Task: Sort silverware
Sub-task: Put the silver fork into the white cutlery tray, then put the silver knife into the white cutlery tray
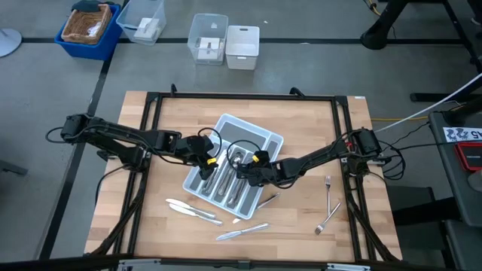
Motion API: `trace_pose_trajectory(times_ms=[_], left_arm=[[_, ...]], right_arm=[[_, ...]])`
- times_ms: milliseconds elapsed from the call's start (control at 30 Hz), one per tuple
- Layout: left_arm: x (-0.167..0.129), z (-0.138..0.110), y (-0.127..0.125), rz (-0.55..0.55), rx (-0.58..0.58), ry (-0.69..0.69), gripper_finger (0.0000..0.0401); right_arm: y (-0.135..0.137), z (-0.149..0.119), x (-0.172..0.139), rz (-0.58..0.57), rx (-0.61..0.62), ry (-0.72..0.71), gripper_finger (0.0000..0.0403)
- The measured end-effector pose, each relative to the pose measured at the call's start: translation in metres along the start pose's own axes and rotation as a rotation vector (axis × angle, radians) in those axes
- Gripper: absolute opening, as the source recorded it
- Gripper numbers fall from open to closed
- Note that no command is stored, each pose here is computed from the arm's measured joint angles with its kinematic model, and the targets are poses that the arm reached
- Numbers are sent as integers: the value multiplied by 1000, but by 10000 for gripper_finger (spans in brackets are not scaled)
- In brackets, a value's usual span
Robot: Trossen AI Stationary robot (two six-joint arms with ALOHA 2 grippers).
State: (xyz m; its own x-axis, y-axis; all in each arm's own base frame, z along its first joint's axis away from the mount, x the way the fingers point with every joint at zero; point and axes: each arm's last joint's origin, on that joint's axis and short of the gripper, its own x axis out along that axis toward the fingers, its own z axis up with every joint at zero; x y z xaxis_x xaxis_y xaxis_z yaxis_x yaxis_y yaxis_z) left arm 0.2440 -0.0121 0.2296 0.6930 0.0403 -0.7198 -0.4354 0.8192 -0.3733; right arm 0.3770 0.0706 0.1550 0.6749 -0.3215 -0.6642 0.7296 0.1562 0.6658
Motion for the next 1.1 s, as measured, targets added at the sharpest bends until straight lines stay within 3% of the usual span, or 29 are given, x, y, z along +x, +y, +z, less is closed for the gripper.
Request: trace_pose_trajectory(times_ms=[367, 733, 900, 1100], left_arm=[[0, 0, 0, 0, 2, 0, 107], [-1, -4, -5, -16, 45, 12, 107], [-2, -10, -13, -40, 71, 26, 107], [-3, -18, -22, -71, 109, 45, 107]], right_arm=[[-1, 7, 4, -12, 10, 24, 75], [2, 10, 0, -1, 11, 107, 63], [7, 22, -6, 11, 20, 265, 58], [13, 43, -21, 21, -23, 263, 57]])
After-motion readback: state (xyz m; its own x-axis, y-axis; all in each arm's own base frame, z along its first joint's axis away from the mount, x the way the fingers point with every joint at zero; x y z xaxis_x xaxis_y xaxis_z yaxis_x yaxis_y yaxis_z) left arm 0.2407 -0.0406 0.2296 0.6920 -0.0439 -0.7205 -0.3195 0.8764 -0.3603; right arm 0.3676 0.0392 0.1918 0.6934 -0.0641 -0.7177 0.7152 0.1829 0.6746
